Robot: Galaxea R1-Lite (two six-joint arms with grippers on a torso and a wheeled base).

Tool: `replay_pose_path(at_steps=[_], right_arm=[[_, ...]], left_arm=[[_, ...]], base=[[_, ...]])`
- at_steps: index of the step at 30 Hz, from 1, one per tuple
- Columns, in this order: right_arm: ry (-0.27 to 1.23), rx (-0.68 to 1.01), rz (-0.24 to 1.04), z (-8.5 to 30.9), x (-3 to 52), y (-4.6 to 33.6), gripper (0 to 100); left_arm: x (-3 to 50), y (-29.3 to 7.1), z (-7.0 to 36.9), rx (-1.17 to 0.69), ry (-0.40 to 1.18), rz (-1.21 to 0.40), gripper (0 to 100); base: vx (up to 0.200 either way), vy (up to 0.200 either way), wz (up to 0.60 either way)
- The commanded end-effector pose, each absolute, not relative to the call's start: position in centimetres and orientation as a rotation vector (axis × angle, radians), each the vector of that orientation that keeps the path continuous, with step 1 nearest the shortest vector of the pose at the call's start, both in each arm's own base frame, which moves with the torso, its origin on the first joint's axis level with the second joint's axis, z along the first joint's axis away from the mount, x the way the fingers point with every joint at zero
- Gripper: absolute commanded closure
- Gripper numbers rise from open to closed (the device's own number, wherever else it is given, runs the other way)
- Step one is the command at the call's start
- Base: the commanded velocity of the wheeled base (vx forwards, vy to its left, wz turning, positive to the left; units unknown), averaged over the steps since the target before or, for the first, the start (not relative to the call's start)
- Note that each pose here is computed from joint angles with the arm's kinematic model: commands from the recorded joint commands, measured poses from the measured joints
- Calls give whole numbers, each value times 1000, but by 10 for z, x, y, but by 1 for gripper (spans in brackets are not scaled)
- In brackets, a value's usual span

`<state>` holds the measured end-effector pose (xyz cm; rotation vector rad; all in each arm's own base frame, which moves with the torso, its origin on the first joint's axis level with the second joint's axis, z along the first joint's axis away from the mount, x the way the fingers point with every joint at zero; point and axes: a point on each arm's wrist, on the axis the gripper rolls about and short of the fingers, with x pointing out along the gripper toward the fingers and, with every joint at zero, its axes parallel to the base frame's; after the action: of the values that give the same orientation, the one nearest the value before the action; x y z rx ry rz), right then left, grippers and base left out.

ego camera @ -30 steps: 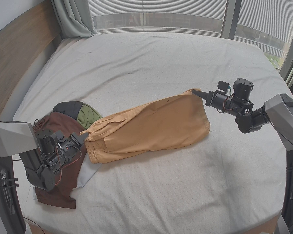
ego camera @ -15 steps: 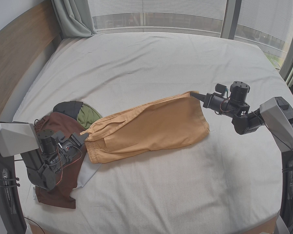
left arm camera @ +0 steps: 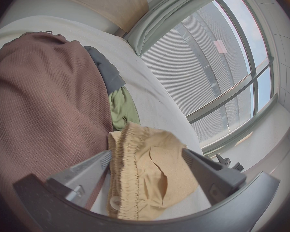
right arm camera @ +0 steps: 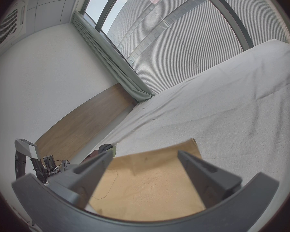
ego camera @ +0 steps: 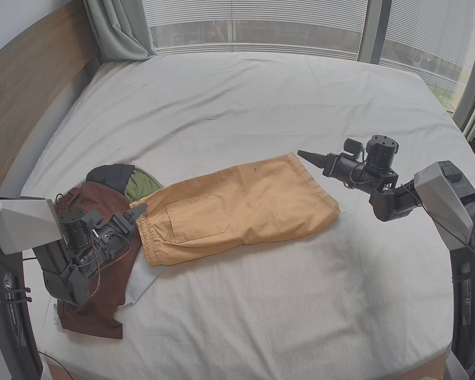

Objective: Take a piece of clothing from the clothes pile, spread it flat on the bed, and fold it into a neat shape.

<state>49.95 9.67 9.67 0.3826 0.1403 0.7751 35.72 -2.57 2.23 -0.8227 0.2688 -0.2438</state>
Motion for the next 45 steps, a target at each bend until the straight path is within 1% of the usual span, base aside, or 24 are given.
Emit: replay_pose_path(at_steps=[1,8,12,18,22,30,36,40,45], right_arm=[[175,392,768,91,493,99,0],[205,395,783,100,472,105,0],[260,410,774,104,455,103,0],[326,431,771,94,427,104,0],[331,447,768,85,409,99,0],[331,574,763,73,387,94,0],[331,576,769,62,372,93,0],[315,574,773,64,371,92,0],[339,586,768,59,369,94,0]], left_arm=[[358,-20,29,-835,242,-238,0],[352,-28,47,-861,221,-273,0],[347,-30,49,-857,230,-286,0],[334,-31,54,-847,268,-345,0],[327,-33,62,-847,268,-370,0],[319,-42,60,-831,310,-419,0],[315,-43,58,-764,322,-448,0],[313,-43,57,-735,324,-455,0],[311,-44,54,-706,332,-455,0]], base=[[0,0,0],[0,0,0],[0,0,0],[0,0,0],[0,0,0],[0,0,0],[0,0,0],[0,0,0],[0,0,0]])
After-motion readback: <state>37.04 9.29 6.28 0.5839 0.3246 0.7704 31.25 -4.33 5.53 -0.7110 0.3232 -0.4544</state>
